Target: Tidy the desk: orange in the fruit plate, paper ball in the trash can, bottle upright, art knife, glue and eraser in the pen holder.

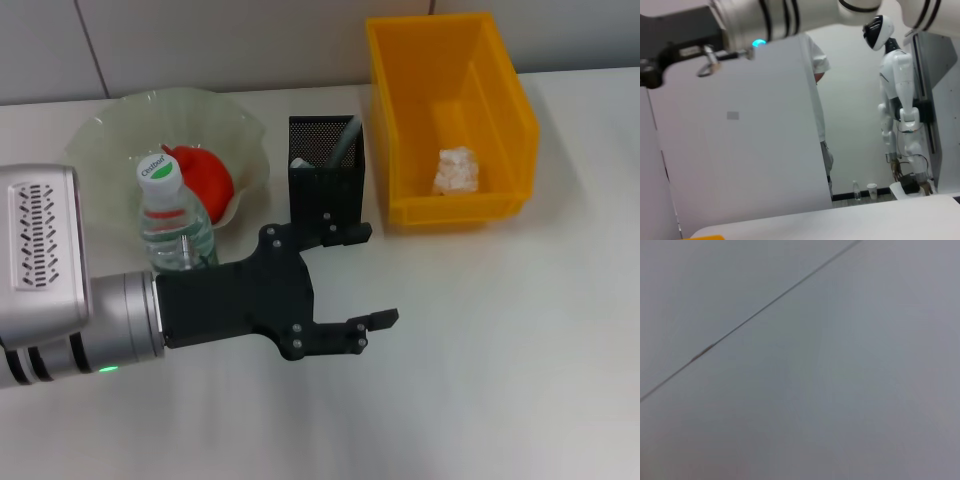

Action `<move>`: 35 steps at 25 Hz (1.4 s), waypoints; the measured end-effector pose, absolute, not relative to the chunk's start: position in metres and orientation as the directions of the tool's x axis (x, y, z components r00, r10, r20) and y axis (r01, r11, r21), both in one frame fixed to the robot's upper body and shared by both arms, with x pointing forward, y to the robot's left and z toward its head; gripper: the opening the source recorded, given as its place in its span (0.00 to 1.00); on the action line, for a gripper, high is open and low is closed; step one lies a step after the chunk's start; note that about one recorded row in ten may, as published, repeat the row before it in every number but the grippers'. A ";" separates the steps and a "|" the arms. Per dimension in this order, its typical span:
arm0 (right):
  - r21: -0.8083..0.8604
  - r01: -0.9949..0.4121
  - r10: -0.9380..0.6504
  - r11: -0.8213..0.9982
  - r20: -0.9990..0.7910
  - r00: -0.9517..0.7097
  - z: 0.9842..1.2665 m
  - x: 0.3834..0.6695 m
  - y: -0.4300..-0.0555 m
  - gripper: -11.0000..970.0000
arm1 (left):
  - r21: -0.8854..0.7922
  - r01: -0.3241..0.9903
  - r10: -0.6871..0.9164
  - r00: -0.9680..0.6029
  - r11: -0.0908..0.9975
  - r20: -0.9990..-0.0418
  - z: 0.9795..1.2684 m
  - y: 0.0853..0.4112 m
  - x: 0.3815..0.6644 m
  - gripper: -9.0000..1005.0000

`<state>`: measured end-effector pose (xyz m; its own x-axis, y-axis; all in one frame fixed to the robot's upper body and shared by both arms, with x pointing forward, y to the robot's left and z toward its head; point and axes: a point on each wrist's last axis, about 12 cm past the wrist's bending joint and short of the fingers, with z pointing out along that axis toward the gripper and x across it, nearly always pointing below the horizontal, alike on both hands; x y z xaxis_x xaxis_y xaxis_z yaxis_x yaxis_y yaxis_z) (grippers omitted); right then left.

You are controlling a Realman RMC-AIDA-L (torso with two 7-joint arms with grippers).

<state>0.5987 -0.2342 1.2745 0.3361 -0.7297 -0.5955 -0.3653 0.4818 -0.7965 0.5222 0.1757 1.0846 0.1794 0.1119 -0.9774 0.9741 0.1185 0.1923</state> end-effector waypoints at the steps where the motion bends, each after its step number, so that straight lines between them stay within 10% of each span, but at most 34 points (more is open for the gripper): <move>1: -0.774 -0.375 -0.709 0.510 -0.625 0.327 1.274 0.597 -0.241 0.41 | 0.191 0.974 0.111 0.178 0.118 -0.978 1.085 0.175 0.523 0.81; 18: -0.325 -0.689 -0.271 0.648 -0.944 0.190 1.229 0.521 -0.311 0.45 | 0.124 0.985 0.111 0.111 0.123 -0.988 1.100 0.177 0.537 0.81; 35: -0.122 -0.781 -0.167 0.613 -0.986 0.022 1.192 0.490 -0.331 0.82 | 0.112 0.983 0.147 0.091 0.144 -0.985 1.106 0.192 0.544 0.81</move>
<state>0.4900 -0.3307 1.1923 0.0221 -0.1673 -0.9857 -0.7808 0.6129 -0.1215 0.5444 0.1917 1.1057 0.0912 0.1467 -0.9850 0.9831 0.1441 0.1125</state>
